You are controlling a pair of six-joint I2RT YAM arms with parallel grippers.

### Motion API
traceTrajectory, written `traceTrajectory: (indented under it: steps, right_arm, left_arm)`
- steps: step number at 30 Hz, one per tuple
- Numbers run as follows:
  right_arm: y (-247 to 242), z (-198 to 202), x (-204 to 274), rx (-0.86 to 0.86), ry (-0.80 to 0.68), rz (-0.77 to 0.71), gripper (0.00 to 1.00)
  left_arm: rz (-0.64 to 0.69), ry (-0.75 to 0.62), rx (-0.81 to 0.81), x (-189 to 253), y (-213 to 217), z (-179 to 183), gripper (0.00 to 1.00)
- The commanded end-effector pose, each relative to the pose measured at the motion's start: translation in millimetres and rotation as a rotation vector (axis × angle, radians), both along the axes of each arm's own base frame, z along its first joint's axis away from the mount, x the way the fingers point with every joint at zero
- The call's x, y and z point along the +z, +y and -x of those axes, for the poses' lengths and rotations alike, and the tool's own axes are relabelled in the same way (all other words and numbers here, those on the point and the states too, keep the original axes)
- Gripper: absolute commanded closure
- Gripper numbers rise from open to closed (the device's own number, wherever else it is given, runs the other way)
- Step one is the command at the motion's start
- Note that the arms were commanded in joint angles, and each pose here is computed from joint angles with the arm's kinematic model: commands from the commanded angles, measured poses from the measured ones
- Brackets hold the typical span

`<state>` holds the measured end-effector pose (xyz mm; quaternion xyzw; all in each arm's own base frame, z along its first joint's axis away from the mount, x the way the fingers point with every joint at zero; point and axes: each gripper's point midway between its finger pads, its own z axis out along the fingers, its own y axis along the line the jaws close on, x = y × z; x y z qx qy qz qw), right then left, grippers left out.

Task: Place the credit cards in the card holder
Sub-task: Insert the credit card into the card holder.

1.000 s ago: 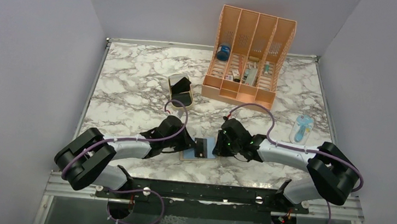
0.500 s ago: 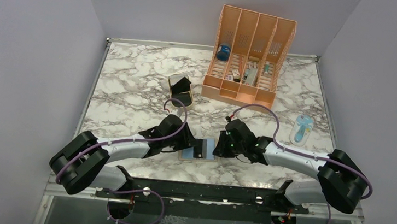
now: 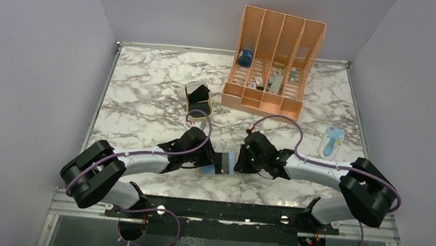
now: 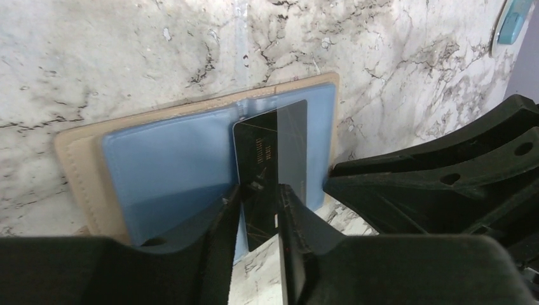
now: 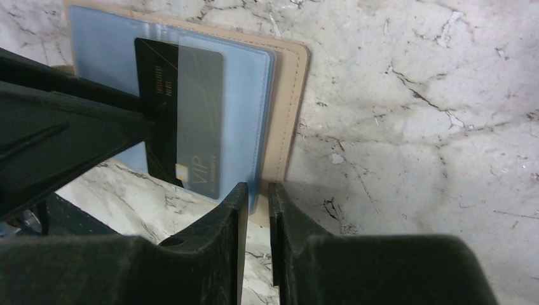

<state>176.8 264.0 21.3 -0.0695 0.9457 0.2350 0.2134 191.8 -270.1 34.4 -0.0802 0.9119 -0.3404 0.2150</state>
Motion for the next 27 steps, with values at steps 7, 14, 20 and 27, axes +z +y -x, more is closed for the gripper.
traceTrajectory:
  steps: [7, 14, 20, 27]
  right_arm:
    - [10, -3, -1, 0.013, -0.023, -0.044, 0.82]
    - [8, -2, -6, 0.017, -0.016, -0.031, 0.82]
    - [4, -5, -5, 0.016, -0.039, -0.007, 0.82]
    - [-3, -11, 5, 0.005, -0.076, 0.025, 0.80]
  left_arm:
    - [0.006, -0.026, -0.036, 3, -24, -3, 0.74]
    - [0.015, -0.060, -0.082, 9, -41, -2, 0.74]
    - [0.026, -0.101, -0.085, 19, -42, -2, 0.66]
    - [-0.008, -0.097, -0.065, 18, -33, -2, 0.58]
